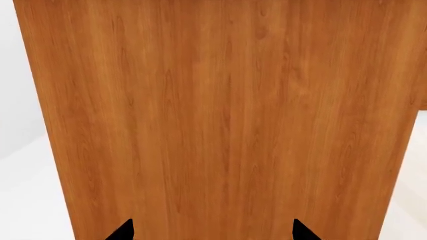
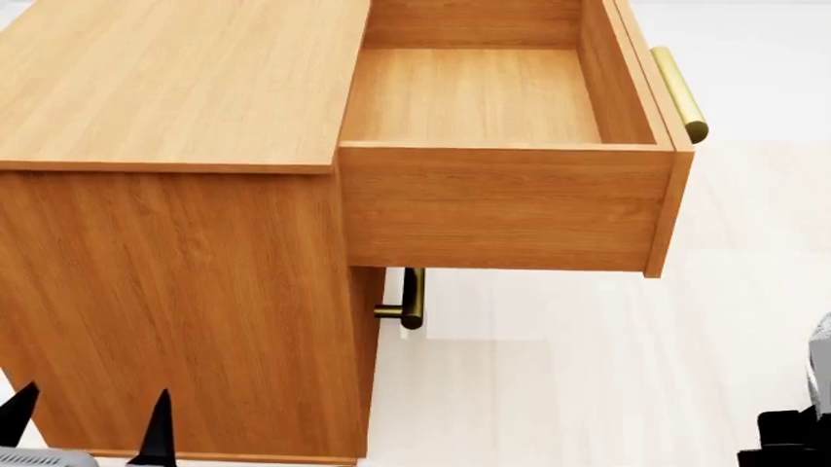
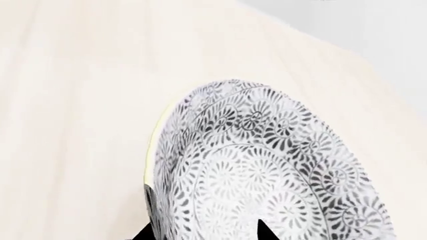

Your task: Put the bowl on top of the cabinet.

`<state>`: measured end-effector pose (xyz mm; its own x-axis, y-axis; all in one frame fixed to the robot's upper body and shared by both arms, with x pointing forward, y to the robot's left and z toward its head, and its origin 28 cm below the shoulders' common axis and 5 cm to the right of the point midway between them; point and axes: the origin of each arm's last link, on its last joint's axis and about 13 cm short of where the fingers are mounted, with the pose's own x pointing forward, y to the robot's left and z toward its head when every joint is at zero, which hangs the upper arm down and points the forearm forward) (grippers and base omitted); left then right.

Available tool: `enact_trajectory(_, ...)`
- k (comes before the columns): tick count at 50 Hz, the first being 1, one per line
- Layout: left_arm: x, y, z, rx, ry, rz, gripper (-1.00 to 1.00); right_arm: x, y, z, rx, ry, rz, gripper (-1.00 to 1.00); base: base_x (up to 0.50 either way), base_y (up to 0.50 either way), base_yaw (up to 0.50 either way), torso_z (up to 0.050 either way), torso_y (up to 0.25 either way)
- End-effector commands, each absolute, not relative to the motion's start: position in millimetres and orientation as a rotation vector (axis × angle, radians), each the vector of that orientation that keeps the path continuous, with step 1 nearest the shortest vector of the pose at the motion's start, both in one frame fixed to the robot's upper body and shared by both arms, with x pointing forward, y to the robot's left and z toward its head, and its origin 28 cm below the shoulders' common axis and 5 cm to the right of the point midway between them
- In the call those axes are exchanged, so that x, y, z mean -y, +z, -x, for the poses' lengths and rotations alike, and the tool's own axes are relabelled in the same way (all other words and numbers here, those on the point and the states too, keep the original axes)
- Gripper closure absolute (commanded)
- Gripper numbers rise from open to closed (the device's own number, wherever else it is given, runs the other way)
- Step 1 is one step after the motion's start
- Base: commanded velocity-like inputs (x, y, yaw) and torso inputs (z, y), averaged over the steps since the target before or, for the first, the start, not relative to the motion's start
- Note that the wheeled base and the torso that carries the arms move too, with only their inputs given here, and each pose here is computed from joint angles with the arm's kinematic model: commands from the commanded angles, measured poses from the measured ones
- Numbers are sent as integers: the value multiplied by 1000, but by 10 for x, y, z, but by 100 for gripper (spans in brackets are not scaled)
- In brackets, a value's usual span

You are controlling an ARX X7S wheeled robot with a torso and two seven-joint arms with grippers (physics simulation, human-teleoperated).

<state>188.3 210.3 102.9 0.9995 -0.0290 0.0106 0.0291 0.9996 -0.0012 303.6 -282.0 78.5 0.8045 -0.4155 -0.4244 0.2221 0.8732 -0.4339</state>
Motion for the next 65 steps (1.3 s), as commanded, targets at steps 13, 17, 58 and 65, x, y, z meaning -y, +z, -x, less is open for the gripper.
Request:
enact_trajectory(13,-2143,1012,-1848,11,-23,18,-100,2734,631,-2950,-587,-323,308,100,0,0,0,0,0)
enact_trajectory(17,-2143,1010,-1847,12,-24,19,-100,2736,642,-2947,-586,-324,311,100,0,0,0,0,0)
enact_trajectory(58,-2163,972,-1827,8,-44,37,-100,2675,2009,-2663,-400,-439,437,100,0,0,0,0,0)
enact_trajectory(65,-2151,967,-1830,8,-54,33,-100,2589,2382,-2643,-358,-447,475,100,0,0,0,0,0)
